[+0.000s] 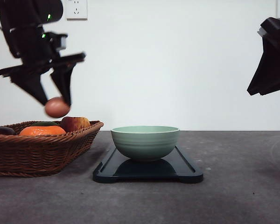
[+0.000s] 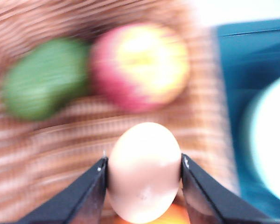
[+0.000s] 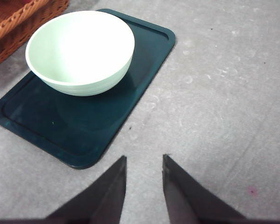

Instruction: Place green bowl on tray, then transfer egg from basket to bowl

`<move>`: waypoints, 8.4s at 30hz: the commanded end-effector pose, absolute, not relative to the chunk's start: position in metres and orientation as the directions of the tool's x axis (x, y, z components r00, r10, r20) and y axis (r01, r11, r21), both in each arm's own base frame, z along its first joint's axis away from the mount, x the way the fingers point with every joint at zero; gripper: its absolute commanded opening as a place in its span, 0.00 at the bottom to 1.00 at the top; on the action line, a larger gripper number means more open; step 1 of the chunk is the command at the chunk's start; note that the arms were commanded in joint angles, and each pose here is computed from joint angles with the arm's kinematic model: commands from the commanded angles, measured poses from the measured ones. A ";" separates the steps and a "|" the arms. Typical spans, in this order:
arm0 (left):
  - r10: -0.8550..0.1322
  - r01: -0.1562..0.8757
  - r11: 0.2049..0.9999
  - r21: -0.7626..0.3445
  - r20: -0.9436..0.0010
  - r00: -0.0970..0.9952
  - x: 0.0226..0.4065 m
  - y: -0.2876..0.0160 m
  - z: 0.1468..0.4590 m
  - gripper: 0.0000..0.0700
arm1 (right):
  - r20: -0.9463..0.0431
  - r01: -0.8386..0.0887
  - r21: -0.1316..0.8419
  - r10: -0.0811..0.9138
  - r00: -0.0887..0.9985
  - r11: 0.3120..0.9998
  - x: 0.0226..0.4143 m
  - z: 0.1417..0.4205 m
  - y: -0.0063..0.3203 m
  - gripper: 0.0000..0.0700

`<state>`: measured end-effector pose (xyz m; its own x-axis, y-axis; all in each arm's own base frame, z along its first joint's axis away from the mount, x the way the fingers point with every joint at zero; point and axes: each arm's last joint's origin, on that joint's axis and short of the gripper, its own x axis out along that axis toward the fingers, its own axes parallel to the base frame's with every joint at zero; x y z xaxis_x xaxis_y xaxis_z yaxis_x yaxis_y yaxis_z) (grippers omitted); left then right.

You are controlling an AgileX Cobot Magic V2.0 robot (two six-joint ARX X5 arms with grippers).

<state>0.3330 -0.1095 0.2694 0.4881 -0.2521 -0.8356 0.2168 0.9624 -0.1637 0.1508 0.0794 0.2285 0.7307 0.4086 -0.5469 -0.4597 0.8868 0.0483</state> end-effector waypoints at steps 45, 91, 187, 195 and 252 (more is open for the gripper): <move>-0.447 0.550 0.824 -0.139 -0.756 0.478 0.331 -0.260 0.194 0.34 | -0.542 -0.464 0.046 0.412 0.733 0.885 0.152 0.230 0.081 0.21; -0.422 0.547 0.830 -0.111 -0.766 0.485 0.293 -0.217 0.315 0.61 | -0.541 -0.467 0.048 0.416 0.731 0.883 0.152 0.230 0.081 0.21; 0.027 -0.034 0.999 -0.034 -0.177 0.984 0.096 0.001 0.150 0.04 | -0.531 -0.482 0.058 0.436 0.726 0.874 0.152 0.231 0.082 0.01; 0.027 -0.034 0.999 -0.034 -0.177 0.984 0.096 0.001 0.150 0.04 | -0.495 -0.472 0.020 0.419 0.761 0.881 0.148 0.237 0.076 0.01; 0.027 -0.034 0.999 -0.034 -0.176 0.984 0.096 0.001 0.150 0.04 | -0.096 -0.063 -0.031 0.060 0.994 0.998 0.097 0.157 0.004 0.01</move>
